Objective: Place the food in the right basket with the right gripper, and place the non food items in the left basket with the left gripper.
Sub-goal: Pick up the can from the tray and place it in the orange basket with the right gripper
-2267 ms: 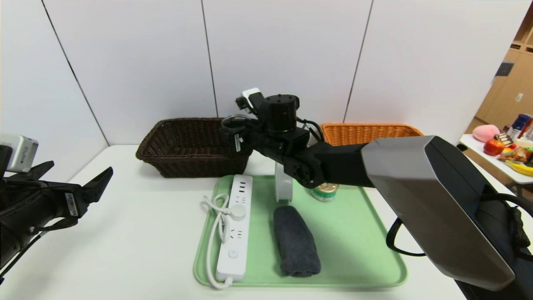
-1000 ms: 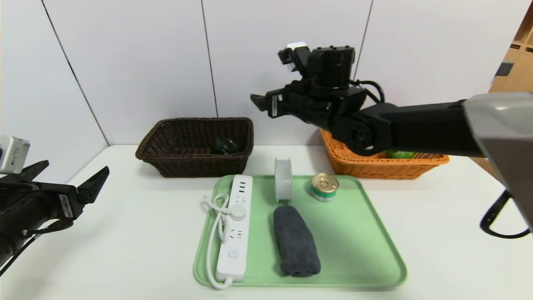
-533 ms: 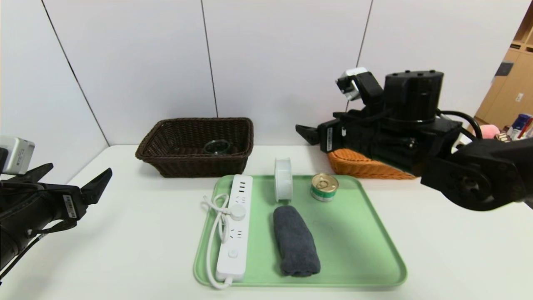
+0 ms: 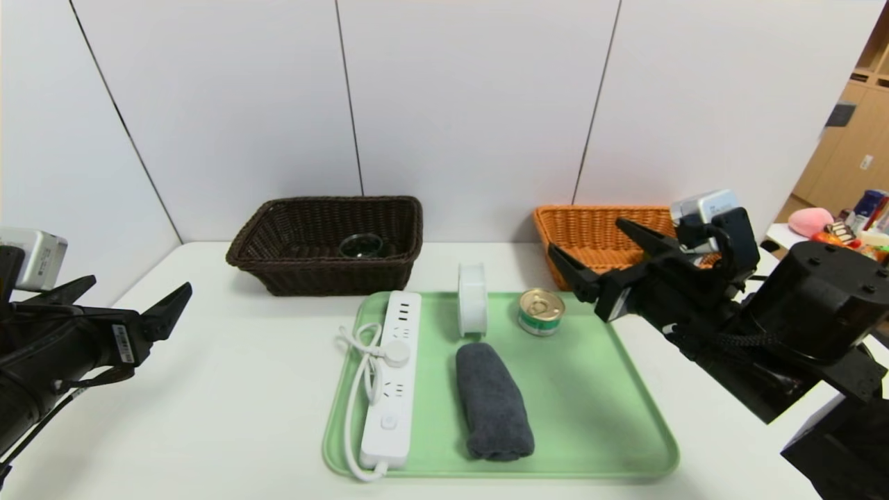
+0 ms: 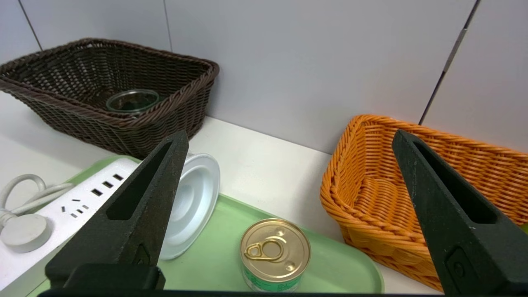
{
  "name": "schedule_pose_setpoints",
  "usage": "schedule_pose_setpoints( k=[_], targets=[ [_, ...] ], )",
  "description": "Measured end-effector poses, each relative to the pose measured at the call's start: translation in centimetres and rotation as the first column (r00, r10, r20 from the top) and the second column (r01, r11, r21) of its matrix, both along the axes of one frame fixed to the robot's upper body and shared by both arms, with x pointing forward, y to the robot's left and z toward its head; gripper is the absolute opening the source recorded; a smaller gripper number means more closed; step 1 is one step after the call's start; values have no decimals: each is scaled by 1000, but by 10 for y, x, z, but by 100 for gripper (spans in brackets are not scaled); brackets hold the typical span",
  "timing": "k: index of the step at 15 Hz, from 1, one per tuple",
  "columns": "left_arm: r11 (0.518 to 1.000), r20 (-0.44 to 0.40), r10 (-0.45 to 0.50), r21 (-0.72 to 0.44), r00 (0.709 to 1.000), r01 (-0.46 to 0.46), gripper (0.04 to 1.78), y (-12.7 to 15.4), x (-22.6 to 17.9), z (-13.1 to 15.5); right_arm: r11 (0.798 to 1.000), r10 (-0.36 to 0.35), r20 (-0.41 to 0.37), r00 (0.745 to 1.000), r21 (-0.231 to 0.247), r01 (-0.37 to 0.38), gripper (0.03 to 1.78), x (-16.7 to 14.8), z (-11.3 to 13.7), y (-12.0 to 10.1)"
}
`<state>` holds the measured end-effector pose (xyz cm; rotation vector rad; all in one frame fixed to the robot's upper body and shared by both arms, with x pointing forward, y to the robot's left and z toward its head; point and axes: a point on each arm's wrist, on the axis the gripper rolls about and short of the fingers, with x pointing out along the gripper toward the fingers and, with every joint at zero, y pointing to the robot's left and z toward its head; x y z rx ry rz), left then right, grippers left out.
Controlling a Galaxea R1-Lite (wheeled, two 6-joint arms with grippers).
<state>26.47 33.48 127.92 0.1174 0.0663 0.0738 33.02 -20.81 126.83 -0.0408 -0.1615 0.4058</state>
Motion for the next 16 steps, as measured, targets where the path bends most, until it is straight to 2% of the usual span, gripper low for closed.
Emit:
schedule_pose_setpoints(
  k=[1, 7, 9, 16],
  targets=[
    [1000, -2, 0, 0, 1000, 0, 169, 0, 0, 0, 1000, 0, -1, 1000, 2, 0, 169, -2, -6, -1],
    [1000, -7, 0, -2, 1000, 0, 169, 0, 0, -2, 1000, 9, -155, 988, -21, -13, 169, -4, -44, 0],
    [1000, -8, 0, -2, 1000, 0, 169, 0, 0, -2, 999, 6, -186, 983, -35, -12, 169, -1, -53, 2],
    [1000, -9, 0, -2, 1000, 0, 169, 0, -1, -2, 999, -12, -274, 962, -35, 2, 169, 11, -78, 9]
  ],
)
